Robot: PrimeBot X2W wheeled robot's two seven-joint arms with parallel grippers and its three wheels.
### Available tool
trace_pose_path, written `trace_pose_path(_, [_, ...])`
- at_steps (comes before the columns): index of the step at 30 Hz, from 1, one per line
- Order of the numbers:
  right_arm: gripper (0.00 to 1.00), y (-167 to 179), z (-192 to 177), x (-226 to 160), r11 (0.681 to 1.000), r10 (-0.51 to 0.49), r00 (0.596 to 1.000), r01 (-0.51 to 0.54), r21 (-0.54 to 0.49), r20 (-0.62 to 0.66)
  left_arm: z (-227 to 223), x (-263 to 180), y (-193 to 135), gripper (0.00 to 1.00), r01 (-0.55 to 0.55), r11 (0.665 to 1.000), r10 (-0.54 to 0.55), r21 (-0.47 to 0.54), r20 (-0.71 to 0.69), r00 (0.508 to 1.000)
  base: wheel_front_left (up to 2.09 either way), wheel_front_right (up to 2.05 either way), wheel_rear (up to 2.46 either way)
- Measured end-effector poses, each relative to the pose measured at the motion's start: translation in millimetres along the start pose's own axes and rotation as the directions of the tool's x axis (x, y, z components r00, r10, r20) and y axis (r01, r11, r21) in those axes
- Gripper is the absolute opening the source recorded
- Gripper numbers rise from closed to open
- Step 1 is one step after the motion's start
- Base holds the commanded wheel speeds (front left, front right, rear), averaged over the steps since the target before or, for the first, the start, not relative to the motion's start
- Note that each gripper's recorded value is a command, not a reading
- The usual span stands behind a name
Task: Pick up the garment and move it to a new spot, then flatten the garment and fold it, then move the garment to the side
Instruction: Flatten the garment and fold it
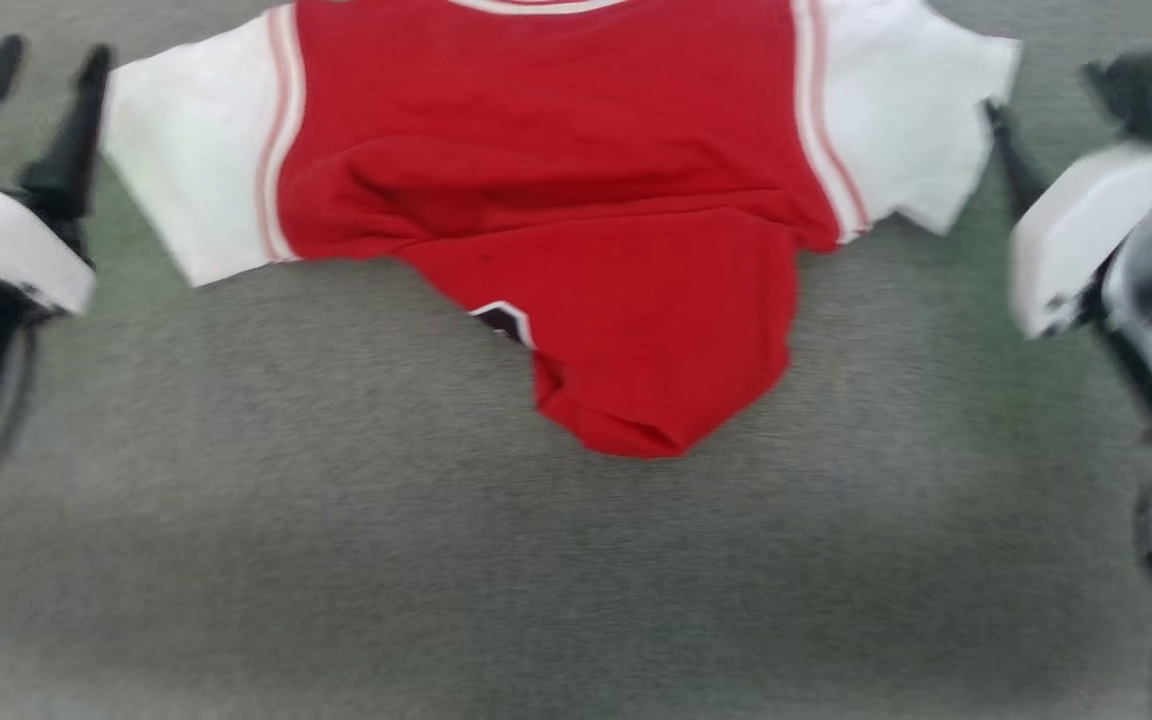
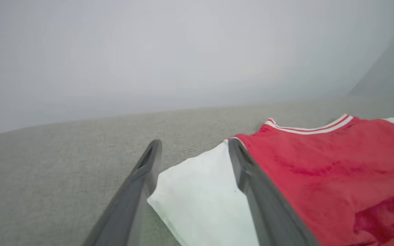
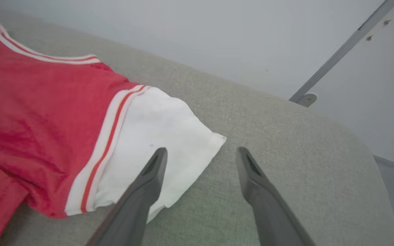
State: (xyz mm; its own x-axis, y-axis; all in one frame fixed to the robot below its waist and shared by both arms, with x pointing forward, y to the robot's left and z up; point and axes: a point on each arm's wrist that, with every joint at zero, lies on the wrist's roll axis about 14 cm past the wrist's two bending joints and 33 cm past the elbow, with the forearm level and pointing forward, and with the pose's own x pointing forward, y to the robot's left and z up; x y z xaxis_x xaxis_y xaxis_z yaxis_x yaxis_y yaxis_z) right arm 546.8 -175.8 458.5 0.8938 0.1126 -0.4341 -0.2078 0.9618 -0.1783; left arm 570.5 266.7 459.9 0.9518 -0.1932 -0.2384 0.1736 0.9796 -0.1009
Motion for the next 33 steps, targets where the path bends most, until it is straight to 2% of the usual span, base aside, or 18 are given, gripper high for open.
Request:
trace_pose_path(3, [1.00, -4, -1, 23, 0.999, 0.023, 0.993, -0.028, -0.042, -0.119, -16, -24, -8, 1.00, -0.003, 1.000, 0.003, -0.007, 0.029, 1.000, 0.00, 0.00, 0.00])
trace_pose_path(7, [1.00, 4, 11, 50, 0.997, 0.071, 0.973, -0.079, -0.028, -0.221, -20, -53, -12, 1.00, -0.023, 0.999, 0.019, 0.049, 0.086, 0.996, 0.00, 0.00, 0.00])
trace_pose_path(9, [1.00, 5, 11, 62, 0.996, 0.084, 0.959, -0.093, -0.018, -0.270, -21, -65, -12, 1.00, -0.046, 0.998, 0.040, 0.046, 0.115, 0.993, 0.00, 0.00, 0.00])
trace_pose_path(16, [1.00, 26, -10, 92, 0.987, 0.148, 0.885, -0.162, 0.005, -0.442, -31, -96, -2, 1.00, -0.127, 0.991, 0.121, 0.037, 0.147, 0.982, 0.00, 0.00, 0.00])
trace_pose_path(19, [1.00, 32, -23, 100, 0.984, 0.163, 0.856, -0.174, 0.023, -0.490, -30, -100, 0, 1.00, -0.138, 0.989, 0.129, 0.049, 0.154, 0.980, 0.00, 0.00, 0.00])
trace_pose_path(26, [1.00, 36, -36, 108, 0.984, 0.166, 0.836, -0.176, 0.030, -0.523, -21, -98, -1, 1.00, -0.118, 0.991, 0.104, 0.069, 0.175, 0.979, 0.00, 0.00, 0.00])
trace_pose_path(27, [0.85, 37, -37, 108, 0.984, 0.167, 0.835, -0.177, 0.031, -0.524, -22, -96, -3, 1.00, -0.106, 0.992, 0.092, 0.074, 0.170, 0.981, 0.00, 0.00, 0.00])
trace_pose_path(28, [0.42, 37, -38, 109, 0.984, 0.166, 0.833, -0.178, 0.029, -0.527, -21, -94, -5, 1.00, -0.089, 0.993, 0.074, 0.083, 0.167, 0.983, 0.00, 0.00, 0.00])
trace_pose_path(29, [0.14, 37, -39, 109, 0.983, 0.166, 0.833, -0.179, 0.026, -0.528, -19, -90, -10, 1.00, -0.065, 0.993, 0.048, 0.094, 0.169, 0.984, 0.00, 0.00, 0.00])
trace_pose_path(30, [0.00, 37, -39, 110, 0.984, 0.166, 0.834, -0.178, 0.026, -0.526, -14, -85, -13, 1.00, -0.041, 0.994, 0.022, 0.106, 0.176, 0.984, 0.00, 0.00, 0.00])
trace_pose_path(33, [0.00, 42, -41, 110, 0.982, 0.166, 0.833, -0.191, 0.007, -0.527, 2, -69, -20, 1.00, 0.028, 0.982, -0.061, 0.185, 0.177, 0.982, 0.00, 0.00, 0.00])
